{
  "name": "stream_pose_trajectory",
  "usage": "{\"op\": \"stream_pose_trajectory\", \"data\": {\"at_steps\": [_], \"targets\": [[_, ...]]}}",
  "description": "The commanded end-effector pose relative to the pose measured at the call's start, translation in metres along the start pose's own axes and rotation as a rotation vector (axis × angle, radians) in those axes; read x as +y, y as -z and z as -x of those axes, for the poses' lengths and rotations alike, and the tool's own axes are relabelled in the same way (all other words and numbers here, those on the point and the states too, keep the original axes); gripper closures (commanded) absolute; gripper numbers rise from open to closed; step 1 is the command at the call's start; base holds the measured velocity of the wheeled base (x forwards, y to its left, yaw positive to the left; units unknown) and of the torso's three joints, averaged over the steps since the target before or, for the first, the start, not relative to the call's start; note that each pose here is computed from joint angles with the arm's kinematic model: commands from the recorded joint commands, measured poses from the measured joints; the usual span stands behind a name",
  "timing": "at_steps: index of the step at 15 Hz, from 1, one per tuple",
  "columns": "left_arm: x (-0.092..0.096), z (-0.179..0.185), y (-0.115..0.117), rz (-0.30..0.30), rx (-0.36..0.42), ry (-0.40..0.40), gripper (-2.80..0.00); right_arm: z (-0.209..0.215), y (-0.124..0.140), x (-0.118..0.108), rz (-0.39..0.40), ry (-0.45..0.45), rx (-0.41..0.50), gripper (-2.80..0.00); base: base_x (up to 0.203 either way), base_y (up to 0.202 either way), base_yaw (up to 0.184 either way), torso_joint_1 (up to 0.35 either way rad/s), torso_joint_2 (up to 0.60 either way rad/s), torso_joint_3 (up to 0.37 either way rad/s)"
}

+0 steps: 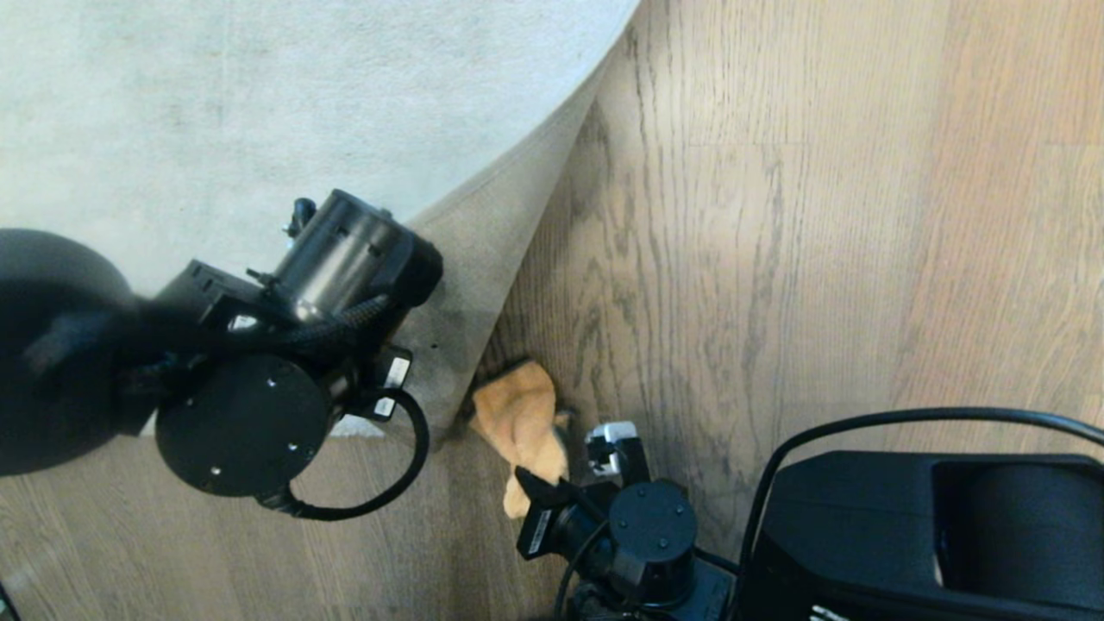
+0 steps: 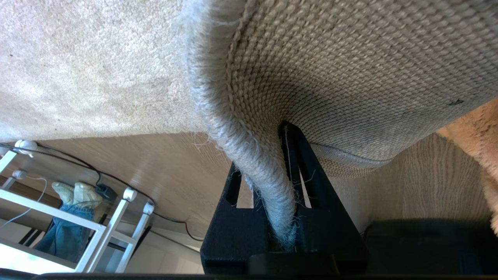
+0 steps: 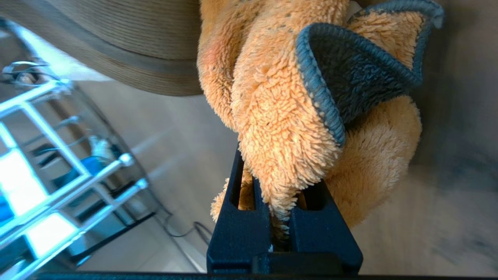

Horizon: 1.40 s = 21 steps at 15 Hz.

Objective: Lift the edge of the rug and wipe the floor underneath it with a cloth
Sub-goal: Wipe the floor under the carpet with a rag

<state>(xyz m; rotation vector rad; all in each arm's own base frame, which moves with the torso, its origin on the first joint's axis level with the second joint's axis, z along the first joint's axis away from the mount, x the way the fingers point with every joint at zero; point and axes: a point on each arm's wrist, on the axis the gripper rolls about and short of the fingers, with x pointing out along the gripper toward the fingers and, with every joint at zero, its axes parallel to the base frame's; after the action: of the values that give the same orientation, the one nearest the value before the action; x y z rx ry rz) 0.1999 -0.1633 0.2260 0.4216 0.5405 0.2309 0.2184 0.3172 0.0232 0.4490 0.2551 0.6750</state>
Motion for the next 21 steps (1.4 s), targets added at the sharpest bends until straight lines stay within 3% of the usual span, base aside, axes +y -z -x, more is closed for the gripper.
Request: {"op": "stream_pose_trajectory", "data": {"at_steps": [1, 5, 10, 15, 18, 21], "targets": [[0.0, 0.0, 0.0, 0.0, 0.001, -0.006, 0.0, -0.002, -0.001, -0.014, -0.004, 0.04, -0.024, 0.0, 0.0, 0.0, 0.0, 0.0, 0.0, 0.0], [0.0, 0.0, 0.0, -0.001, 0.001, -0.006, 0.0, -0.001, -0.034, -0.057, -0.004, 0.166, -0.096, 0.0, 0.0, 0.0, 0.0, 0.0, 0.0, 0.0], [0.001, 0.001, 0.0, 0.004, -0.002, -0.006, 0.0, 0.039, -0.108, -0.115, -0.015, 0.348, -0.238, 0.0, 0.0, 0.0, 0.0, 0.0, 0.0, 0.0], [0.001, 0.001, 0.0, 0.002, -0.002, -0.005, 0.0, 0.084, -0.164, -0.153, -0.014, 0.373, -0.326, 0.0, 0.0, 0.0, 0.0, 0.0, 0.0, 0.0], [0.001, 0.001, 0.0, 0.004, -0.003, -0.004, 0.0, 0.093, -0.164, -0.158, -0.014, 0.37, -0.304, 0.0, 0.0, 0.0, 0.0, 0.0, 0.0, 0.0], [0.001, 0.001, 0.0, 0.004, -0.003, -0.003, 0.0, 0.085, -0.139, -0.128, -0.01, 0.285, -0.213, 0.0, 0.0, 0.0, 0.0, 0.0, 0.0, 0.0]]}}
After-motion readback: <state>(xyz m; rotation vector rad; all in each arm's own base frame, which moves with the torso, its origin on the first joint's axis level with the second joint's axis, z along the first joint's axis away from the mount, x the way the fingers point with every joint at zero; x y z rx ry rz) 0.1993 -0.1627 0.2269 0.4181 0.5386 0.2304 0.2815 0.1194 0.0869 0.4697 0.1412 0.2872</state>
